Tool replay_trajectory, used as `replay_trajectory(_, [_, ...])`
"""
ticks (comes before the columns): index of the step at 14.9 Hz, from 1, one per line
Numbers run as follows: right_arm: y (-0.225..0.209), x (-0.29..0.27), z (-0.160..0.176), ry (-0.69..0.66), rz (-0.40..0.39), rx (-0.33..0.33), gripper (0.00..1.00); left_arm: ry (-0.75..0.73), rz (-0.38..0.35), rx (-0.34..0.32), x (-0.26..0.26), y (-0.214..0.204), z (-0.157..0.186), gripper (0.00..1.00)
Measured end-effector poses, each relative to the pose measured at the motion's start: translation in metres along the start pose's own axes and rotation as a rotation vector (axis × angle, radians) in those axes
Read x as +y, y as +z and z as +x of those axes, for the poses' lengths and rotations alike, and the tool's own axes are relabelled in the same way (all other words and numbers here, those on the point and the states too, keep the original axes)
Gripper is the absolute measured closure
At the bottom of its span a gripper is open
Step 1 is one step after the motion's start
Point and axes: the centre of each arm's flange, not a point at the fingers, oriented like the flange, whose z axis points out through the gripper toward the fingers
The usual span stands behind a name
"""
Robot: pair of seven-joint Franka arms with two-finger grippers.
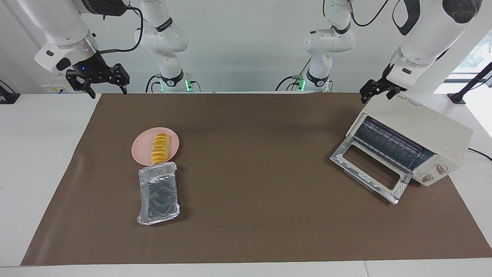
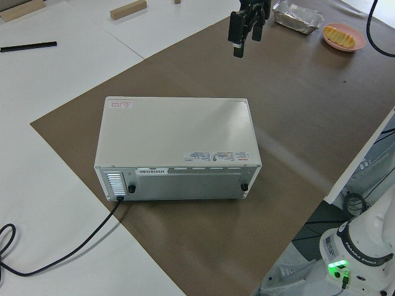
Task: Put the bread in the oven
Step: 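Lower the right gripper onto the bread slices on the pink plate and grasp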
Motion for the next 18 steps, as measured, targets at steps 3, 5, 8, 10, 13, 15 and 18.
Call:
replay_trajectory(3, [0.0,0.0,0.0,0.0,0.0,0.0,0.0,0.0,0.0,0.0,0.0,0.0,0.0,0.0])
replay_trajectory(5, [0.0,0.0,0.0,0.0,0.0,-0.001,0.0,0.0,0.0,0.0,0.0,0.0,0.0,0.0])
replay_trajectory(8, [0.003,0.001,0.0,0.001,0.002,-0.007,0.0,0.0,0.0,0.0,0.0,0.0,0.0,0.0])
replay_trajectory(10, [0.005,0.001,0.0,0.001,0.002,-0.008,0.0,0.0,0.0,0.0,0.0,0.0,0.0,0.0])
replay_trajectory(13, [0.024,-0.003,0.004,-0.007,-0.005,0.015,0.0,0.0,0.0,0.0,0.0,0.0,0.0,0.0])
replay_trajectory(15, [0.056,-0.02,0.005,-0.038,-0.014,0.028,0.0,0.0,0.0,0.0,0.0,0.0,0.0,0.0])
replay_trajectory(18, [0.116,-0.04,0.003,-0.074,-0.019,0.03,0.0,0.0,0.0,0.0,0.0,0.0,0.0,0.0])
